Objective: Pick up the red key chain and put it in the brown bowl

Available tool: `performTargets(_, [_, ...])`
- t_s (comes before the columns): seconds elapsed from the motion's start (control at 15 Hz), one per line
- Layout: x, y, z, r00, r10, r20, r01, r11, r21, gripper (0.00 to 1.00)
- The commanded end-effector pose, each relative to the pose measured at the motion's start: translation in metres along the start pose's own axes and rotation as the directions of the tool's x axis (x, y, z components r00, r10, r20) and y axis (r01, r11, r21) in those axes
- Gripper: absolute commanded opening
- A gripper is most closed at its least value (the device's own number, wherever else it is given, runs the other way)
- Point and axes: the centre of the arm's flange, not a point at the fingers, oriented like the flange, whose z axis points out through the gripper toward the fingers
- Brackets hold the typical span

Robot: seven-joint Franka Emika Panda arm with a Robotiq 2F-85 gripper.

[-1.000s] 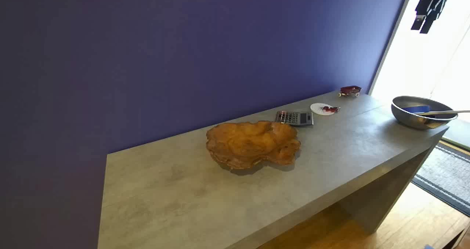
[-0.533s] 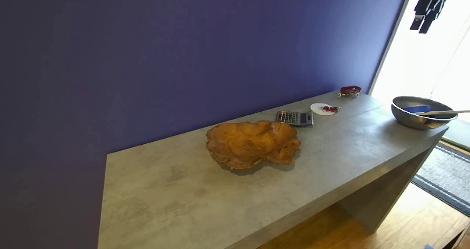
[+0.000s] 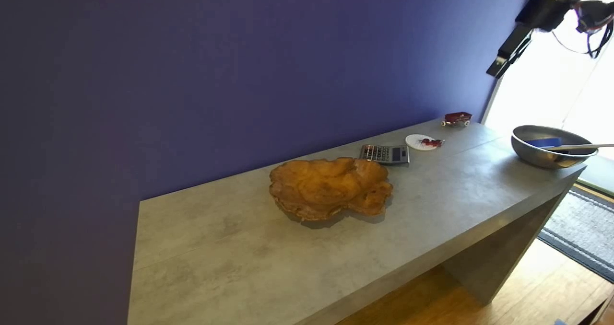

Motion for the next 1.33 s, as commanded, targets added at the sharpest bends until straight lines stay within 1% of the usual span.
performTargets(0.0, [-0.028, -0.008, 0.087, 0.979, -0.195, 0.060, 0.193, 0.980, 0.041, 1.00])
performTargets(0.13, [-0.038, -0.002, 0.133, 0.951, -0.290, 0.104, 0.294, 0.956, -0.019, 1.00])
performTargets(0.27, [-0.032, 0.007, 0.157, 0.921, -0.376, 0.104, 0.385, 0.918, -0.094, 1.00])
performTargets(0.4, [-0.012, 0.008, 0.170, 0.883, -0.460, 0.093, 0.469, 0.867, -0.169, 1.00])
performTargets(0.53, [0.006, 0.016, 0.188, 0.831, -0.542, 0.124, 0.555, 0.798, -0.235, 1.00])
performTargets(0.6, [0.014, 0.022, 0.194, 0.823, -0.545, 0.162, 0.568, 0.782, -0.257, 1.00])
performTargets(0.67, [-0.007, 0.003, 0.161, 0.850, -0.510, 0.129, 0.526, 0.823, -0.214, 1.00])
performTargets(0.8, [0.001, 0.013, 0.181, 0.838, -0.524, 0.154, 0.546, 0.804, -0.237, 1.00])
performTargets(0.93, [0.003, 0.017, 0.192, 0.835, -0.524, 0.168, 0.551, 0.799, -0.241, 1.00])
performTargets(1.0, [0.004, 0.018, 0.197, 0.826, -0.543, 0.152, 0.564, 0.791, -0.236, 1.00])
performTargets(1.07, [0.008, 0.029, 0.207, 0.794, -0.594, 0.127, 0.607, 0.763, -0.223, 1.00])
performTargets(1.13, [0.014, 0.037, 0.212, 0.749, -0.648, 0.134, 0.662, 0.728, -0.179, 1.00])
performTargets(1.27, [0.029, 0.055, 0.212, 0.693, -0.714, 0.101, 0.721, 0.685, -0.105, 1.00])
